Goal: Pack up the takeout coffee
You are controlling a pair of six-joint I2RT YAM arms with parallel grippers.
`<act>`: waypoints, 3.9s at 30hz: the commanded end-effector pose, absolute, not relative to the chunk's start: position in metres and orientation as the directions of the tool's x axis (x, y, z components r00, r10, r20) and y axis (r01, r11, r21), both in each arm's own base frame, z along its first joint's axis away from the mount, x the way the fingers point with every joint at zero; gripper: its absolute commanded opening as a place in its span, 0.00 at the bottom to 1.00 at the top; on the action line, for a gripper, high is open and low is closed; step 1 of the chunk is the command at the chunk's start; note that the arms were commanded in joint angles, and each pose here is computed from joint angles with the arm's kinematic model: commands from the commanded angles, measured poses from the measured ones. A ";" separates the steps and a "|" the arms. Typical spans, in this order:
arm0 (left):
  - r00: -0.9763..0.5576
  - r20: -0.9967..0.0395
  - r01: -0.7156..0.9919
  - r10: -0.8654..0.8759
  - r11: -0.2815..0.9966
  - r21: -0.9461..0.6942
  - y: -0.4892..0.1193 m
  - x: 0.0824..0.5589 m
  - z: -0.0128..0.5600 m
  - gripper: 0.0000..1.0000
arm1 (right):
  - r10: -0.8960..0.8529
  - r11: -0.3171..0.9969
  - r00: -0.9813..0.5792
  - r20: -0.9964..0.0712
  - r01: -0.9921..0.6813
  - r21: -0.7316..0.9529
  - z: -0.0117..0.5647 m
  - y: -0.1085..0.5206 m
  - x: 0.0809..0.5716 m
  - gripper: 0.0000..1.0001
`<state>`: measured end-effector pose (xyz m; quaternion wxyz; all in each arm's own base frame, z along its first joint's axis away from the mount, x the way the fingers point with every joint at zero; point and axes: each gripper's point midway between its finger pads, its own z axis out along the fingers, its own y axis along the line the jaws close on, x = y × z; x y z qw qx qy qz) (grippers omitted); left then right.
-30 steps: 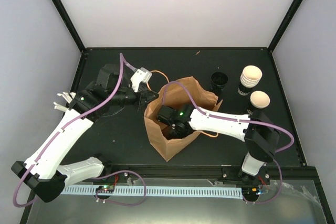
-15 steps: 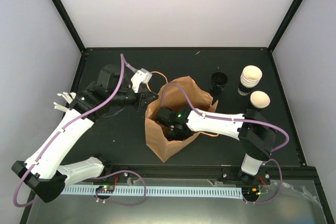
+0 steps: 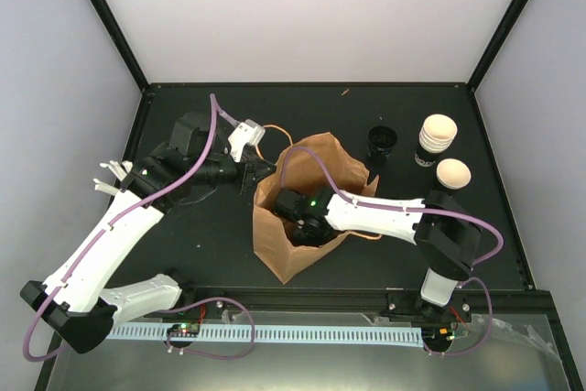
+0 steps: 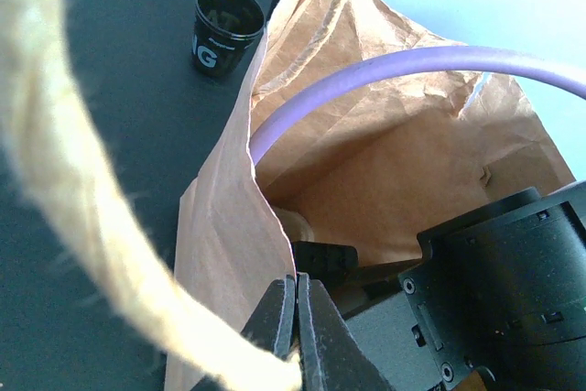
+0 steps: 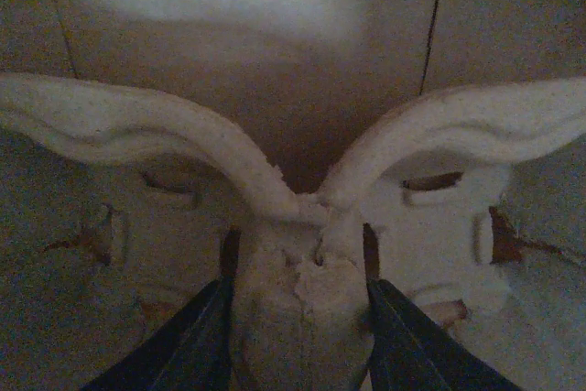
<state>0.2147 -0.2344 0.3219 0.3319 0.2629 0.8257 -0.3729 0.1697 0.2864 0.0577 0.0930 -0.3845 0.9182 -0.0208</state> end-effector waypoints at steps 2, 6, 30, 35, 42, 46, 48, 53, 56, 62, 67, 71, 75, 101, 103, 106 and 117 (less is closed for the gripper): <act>-0.593 -0.787 0.726 0.171 0.537 -0.430 -0.239 0.213 0.342 0.02 | -0.717 0.697 -0.690 -0.093 -0.710 -0.104 0.038 0.280 0.163 0.61; -0.594 -0.786 0.725 0.172 0.537 -0.430 -0.240 0.214 0.341 0.02 | -0.720 0.694 -0.689 -0.083 -0.713 -0.100 0.032 0.279 0.161 0.87; -0.598 -0.782 0.721 0.176 0.544 -0.429 -0.240 0.216 0.339 0.02 | -0.709 0.704 -0.685 -0.167 -0.699 -0.125 0.076 0.286 0.174 1.00; -0.594 -0.785 0.723 0.177 0.546 -0.423 -0.239 0.214 0.340 0.02 | -0.694 0.713 -0.682 -0.230 -0.696 -0.089 0.094 0.291 0.174 1.00; -0.600 -0.779 0.718 0.183 0.553 -0.423 -0.238 0.215 0.336 0.02 | -0.692 0.714 -0.670 -0.270 -0.691 -0.113 0.110 0.291 0.181 1.00; -0.602 -0.777 0.715 0.183 0.558 -0.423 -0.238 0.216 0.337 0.02 | -0.686 0.726 -0.680 -0.259 -0.667 -0.168 0.114 0.285 0.186 1.00; -0.603 -0.776 0.713 0.187 0.563 -0.418 -0.237 0.217 0.337 0.02 | -0.672 0.723 -0.659 -0.337 -0.683 -0.106 0.129 0.294 0.184 1.00; -0.595 -0.781 0.712 0.190 0.575 -0.403 -0.236 0.220 0.340 0.02 | -0.675 0.729 -0.662 -0.325 -0.666 -0.157 0.146 0.290 0.189 1.00; -0.592 -0.783 0.715 0.193 0.574 -0.399 -0.236 0.220 0.341 0.02 | -0.676 0.719 -0.638 -0.370 -0.682 -0.138 0.151 0.291 0.188 1.00; -0.590 -0.783 0.714 0.196 0.580 -0.393 -0.236 0.222 0.340 0.02 | -0.666 0.717 -0.626 -0.405 -0.687 -0.117 0.168 0.293 0.186 1.00; -0.590 -0.783 0.714 0.199 0.581 -0.391 -0.236 0.223 0.340 0.02 | -0.639 0.735 -0.624 -0.450 -0.667 -0.118 0.204 0.291 0.189 1.00; -0.589 -0.783 0.715 0.200 0.582 -0.389 -0.237 0.224 0.341 0.02 | -0.618 0.727 -0.604 -0.504 -0.682 -0.075 0.233 0.294 0.186 1.00; -0.586 -0.786 0.718 0.199 0.577 -0.389 -0.238 0.223 0.342 0.02 | -0.601 0.735 -0.593 -0.536 -0.673 -0.080 0.251 0.292 0.189 1.00; -0.530 -0.812 0.736 0.245 0.608 -0.297 -0.230 0.230 0.349 0.02 | -0.257 0.845 -0.460 -0.850 -0.534 0.034 0.393 0.244 0.200 1.00; -0.514 -0.819 0.741 0.255 0.613 -0.275 -0.228 0.231 0.350 0.02 | -0.223 0.862 -0.444 -0.868 -0.505 0.037 0.400 0.234 0.201 1.00; -0.477 -0.834 0.747 0.277 0.628 -0.218 -0.225 0.237 0.354 0.02 | -0.189 0.890 -0.434 -0.881 -0.455 0.033 0.405 0.219 0.206 1.00; -0.290 -0.859 0.786 0.421 0.617 0.037 -0.218 0.259 0.373 0.02 | -0.166 0.934 -0.483 -0.860 -0.357 0.020 0.387 0.201 0.212 1.00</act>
